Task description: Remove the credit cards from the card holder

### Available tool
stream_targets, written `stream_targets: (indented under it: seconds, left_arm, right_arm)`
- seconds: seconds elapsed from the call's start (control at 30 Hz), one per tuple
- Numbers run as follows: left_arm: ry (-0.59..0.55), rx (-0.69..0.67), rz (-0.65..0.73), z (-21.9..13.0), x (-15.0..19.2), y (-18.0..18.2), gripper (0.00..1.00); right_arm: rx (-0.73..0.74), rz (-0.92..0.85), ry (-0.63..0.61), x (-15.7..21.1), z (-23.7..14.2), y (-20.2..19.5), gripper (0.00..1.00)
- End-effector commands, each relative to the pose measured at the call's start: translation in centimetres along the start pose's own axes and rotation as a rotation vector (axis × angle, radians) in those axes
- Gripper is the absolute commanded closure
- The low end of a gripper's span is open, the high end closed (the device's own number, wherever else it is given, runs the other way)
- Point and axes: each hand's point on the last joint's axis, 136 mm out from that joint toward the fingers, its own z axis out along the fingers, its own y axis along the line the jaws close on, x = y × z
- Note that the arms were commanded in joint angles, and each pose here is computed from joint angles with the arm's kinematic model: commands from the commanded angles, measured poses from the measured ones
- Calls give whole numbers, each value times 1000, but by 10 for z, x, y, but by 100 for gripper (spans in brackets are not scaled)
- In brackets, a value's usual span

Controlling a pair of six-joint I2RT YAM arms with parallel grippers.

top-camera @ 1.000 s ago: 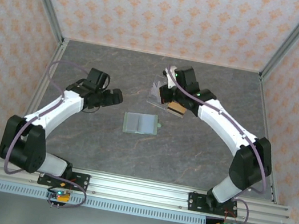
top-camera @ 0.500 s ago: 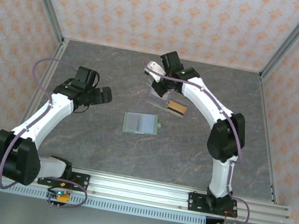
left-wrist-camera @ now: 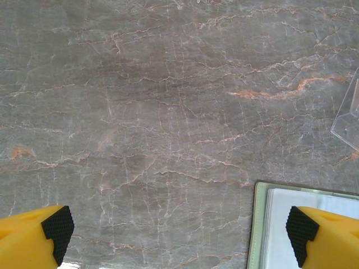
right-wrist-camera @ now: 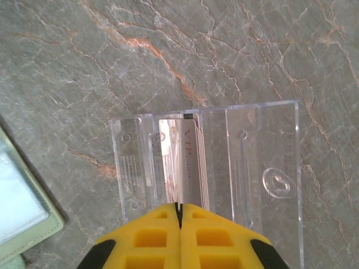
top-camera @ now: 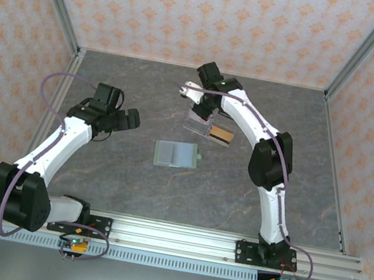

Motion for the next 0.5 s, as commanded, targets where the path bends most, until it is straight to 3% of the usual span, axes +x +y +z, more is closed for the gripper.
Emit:
stream_targets:
  seconds: [0.0,0.47]
  left_arm:
    - [27,-43,19,1,5,10,0]
    - [45,-29,20,4,7,7,0]
  right_arm:
    - [6,-28,76,16,4,-4,100]
    - [7,-24,91,17,14,-7,96]
